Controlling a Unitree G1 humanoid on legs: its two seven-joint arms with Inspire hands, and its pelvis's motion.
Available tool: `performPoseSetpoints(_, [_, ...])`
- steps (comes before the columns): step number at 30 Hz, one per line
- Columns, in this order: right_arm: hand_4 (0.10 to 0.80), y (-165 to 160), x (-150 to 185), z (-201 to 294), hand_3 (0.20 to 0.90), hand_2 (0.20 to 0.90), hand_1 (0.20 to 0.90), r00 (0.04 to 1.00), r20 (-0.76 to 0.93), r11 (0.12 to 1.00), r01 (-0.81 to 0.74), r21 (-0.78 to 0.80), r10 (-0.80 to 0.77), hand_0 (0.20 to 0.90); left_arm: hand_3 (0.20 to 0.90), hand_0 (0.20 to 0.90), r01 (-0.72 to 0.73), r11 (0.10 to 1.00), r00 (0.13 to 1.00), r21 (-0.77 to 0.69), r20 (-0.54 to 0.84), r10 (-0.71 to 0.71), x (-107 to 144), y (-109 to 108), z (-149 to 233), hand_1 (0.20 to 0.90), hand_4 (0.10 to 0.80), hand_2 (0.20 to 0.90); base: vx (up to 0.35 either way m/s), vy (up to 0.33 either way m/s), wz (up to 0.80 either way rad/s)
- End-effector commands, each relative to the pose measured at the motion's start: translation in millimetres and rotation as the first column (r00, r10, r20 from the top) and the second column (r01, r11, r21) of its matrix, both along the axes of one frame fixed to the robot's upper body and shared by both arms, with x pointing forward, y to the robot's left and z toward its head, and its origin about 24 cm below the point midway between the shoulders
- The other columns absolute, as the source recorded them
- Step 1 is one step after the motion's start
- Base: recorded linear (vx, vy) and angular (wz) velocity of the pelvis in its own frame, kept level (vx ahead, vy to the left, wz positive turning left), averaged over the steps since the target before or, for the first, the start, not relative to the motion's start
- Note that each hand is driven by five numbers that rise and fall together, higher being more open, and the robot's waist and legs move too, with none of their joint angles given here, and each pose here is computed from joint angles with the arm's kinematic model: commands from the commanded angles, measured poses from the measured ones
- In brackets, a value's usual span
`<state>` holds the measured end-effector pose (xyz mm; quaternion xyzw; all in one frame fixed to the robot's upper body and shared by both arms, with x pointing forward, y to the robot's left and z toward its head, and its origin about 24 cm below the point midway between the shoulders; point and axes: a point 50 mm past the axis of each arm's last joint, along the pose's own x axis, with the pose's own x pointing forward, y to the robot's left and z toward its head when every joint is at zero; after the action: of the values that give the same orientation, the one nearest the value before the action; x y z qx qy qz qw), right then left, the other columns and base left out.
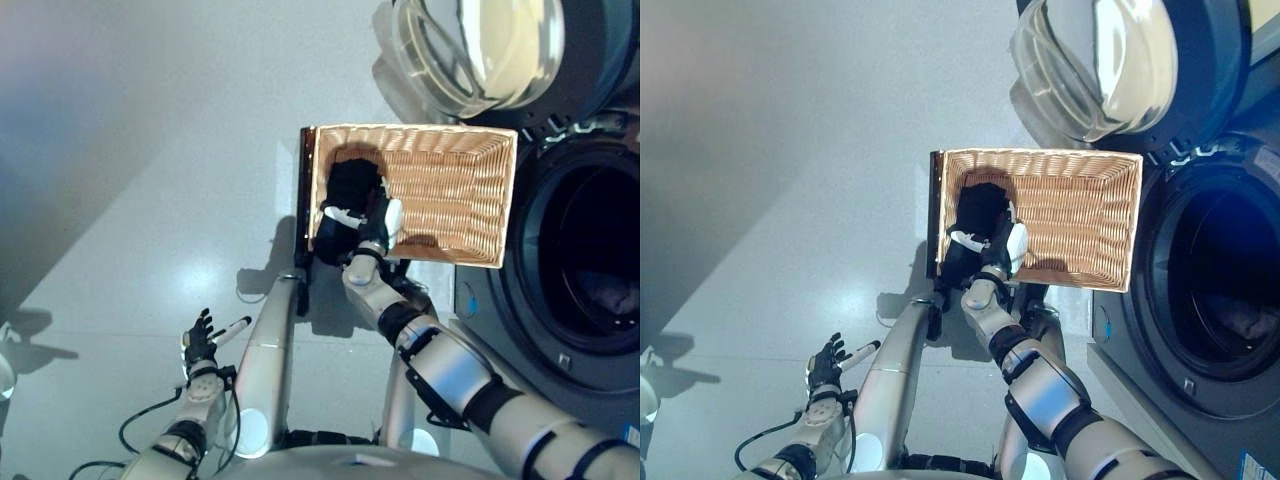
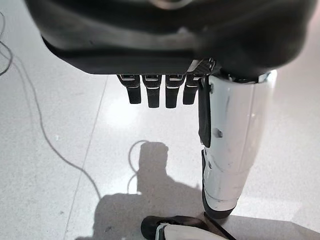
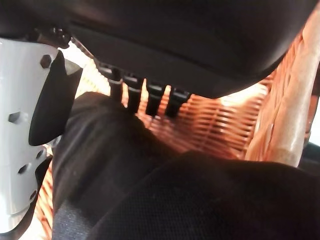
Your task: Pick up the clothes and place them into the washing machine
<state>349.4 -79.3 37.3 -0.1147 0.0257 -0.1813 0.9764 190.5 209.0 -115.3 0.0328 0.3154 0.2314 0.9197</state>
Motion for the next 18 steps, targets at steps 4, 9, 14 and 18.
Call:
performPoseSetpoints(4, [0.8,72.1,-14.1,-3.3,0.9,0.9,0.9,0.926,-0.084,0.927,-0.358,0.114,0.368,0.9,0.9,0.9,-0.004,1.0,0.999,0.028,-0.036,0.005,-20.9,9.8,-6.0,0.9,0.8,0.9,0.003,-0.005,0.01])
performPoseSetpoints(9, [0.461,68.7,-7.4,3.1,0.425,0.425,0.425,0.927,-0.078,0.928,-0.357,0.108,0.366,0.425,0.9,0.9,0.014,1.0,0.999,0.026,-0.036,-0.013,-21.8,11.9,-5.7,0.9,0.8,0.9,0.005,-0.007,0.03])
performPoseSetpoints(14, [0.3,70.1,-0.3,14.0,0.2,0.2,0.2,0.922,-0.062,0.923,-0.377,0.069,0.382,0.2,0.9,0.9,0.023,0.999,0.999,0.021,-0.04,-0.023,-24.1,13.6,-6.0,0.9,0.8,0.9,0.0,0.0,0.0])
performPoseSetpoints(18, [0.3,70.1,1.8,16.9,0.2,0.2,0.2,0.926,-0.061,0.927,-0.37,0.056,0.373,0.2,0.9,0.9,0.023,0.999,0.999,0.023,-0.05,-0.022,-27.0,14.9,-7.1,0.9,0.8,0.9,0.009,0.0,0.0])
